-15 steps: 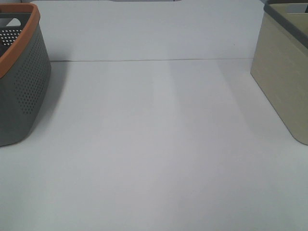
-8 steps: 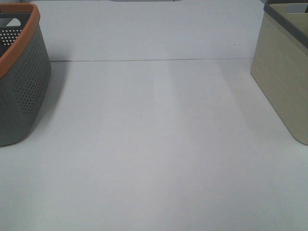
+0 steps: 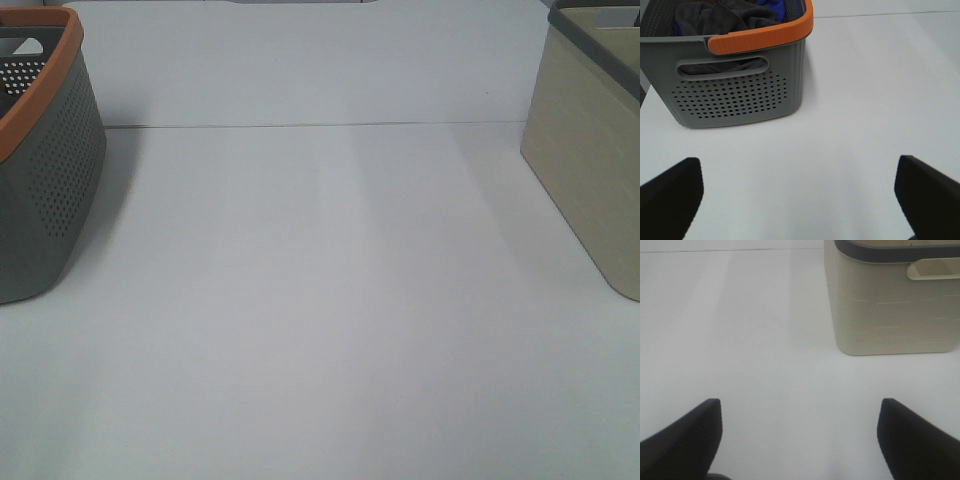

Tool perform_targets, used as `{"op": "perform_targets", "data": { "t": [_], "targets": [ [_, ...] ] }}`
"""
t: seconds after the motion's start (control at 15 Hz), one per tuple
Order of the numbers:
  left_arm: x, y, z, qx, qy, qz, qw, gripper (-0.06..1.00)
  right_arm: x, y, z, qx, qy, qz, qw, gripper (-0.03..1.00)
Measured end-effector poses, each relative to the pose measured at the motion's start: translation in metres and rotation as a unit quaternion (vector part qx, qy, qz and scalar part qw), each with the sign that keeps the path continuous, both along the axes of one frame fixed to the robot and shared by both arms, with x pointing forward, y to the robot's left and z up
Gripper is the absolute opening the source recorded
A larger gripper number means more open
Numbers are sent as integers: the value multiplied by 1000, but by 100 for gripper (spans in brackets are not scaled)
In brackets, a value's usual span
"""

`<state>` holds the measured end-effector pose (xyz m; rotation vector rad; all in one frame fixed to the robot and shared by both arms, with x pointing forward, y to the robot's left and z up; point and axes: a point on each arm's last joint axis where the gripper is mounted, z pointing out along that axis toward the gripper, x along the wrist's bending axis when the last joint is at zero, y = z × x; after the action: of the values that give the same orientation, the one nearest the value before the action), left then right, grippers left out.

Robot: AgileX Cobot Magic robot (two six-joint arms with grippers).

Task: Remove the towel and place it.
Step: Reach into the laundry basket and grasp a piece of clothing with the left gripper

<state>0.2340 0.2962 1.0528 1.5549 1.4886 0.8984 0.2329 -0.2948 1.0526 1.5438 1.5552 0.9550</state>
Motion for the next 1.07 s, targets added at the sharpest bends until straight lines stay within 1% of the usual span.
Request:
{"op": "perform_targets", "data": {
  "t": [1.07],
  "targets": [
    [0, 0, 0, 0, 0, 0, 1000, 99, 0, 0, 0, 0, 0, 0, 1000, 83]
  ]
}}
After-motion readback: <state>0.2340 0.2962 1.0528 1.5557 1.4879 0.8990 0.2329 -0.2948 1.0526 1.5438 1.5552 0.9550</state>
